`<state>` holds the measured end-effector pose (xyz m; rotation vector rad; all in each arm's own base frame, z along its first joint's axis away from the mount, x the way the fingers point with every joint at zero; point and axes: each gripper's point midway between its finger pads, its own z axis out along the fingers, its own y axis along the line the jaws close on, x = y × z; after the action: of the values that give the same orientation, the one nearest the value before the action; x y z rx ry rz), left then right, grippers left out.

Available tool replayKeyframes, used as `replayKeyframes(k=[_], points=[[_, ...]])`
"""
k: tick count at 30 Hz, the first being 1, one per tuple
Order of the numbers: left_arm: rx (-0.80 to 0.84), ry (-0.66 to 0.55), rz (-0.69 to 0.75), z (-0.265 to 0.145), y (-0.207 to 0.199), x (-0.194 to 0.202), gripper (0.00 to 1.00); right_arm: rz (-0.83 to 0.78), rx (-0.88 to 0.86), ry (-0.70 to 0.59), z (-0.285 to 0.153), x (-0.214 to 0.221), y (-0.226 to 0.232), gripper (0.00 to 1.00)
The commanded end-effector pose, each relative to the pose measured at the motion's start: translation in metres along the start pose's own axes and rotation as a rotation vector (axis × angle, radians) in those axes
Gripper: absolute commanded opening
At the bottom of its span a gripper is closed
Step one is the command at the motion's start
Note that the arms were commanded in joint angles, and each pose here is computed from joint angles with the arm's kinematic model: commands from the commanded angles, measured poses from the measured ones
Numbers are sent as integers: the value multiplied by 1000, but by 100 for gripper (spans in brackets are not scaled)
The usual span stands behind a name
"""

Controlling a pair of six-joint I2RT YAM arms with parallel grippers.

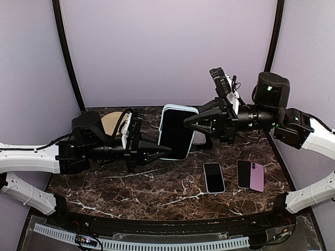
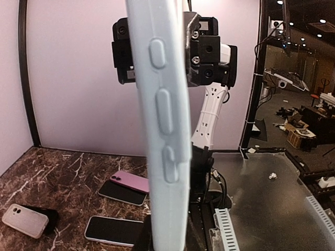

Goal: Put the phone into the phone case

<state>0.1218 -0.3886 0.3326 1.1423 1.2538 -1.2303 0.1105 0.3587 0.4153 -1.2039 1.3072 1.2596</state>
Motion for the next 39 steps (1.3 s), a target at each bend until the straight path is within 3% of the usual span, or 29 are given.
replayKeyframes(k=[1, 4, 5, 7, 9, 10, 13, 18, 22, 26, 29, 34, 39], points=[[-29, -33, 16, -7, 0, -9, 0, -69, -13, -131, -9, -45, 8, 0], [-54, -87, 22, -11, 3, -20, 0, -65, -16, -116, -7, -40, 7, 1], [-59, -106, 21, -13, 3, -25, 0, -66, -21, -109, -5, -37, 7, 25], [-68, -160, 19, -17, 3, -36, 0, -42, -17, -64, 0, -22, 3, 58], [-68, -214, 21, -21, 2, -49, 0, -16, -5, -27, 5, -9, -3, 73], [-69, -249, 20, -23, 1, -58, 0, 2, 0, -6, 9, -2, -6, 76], [-73, -306, 17, -28, 1, -72, 0, 49, -1, 42, 18, 13, -12, 74], [-103, -359, 20, -33, 4, -85, 0, 69, -26, 60, 23, 20, -12, 54], [-91, -370, 18, -33, 2, -88, 0, 58, -27, 48, 21, 21, -11, 33], [-82, -367, 17, -32, 1, -88, 0, 58, -8, 62, 21, 25, -14, 24], [-73, -362, 16, -31, 0, -87, 0, 58, -9, 71, 21, 26, -14, 0], [-71, -351, 18, -30, 0, -85, 0, 40, -8, 73, 19, 21, -12, 0], [-72, -257, 22, -21, 3, -63, 0, 3, 8, 66, 13, 9, -11, 33]])
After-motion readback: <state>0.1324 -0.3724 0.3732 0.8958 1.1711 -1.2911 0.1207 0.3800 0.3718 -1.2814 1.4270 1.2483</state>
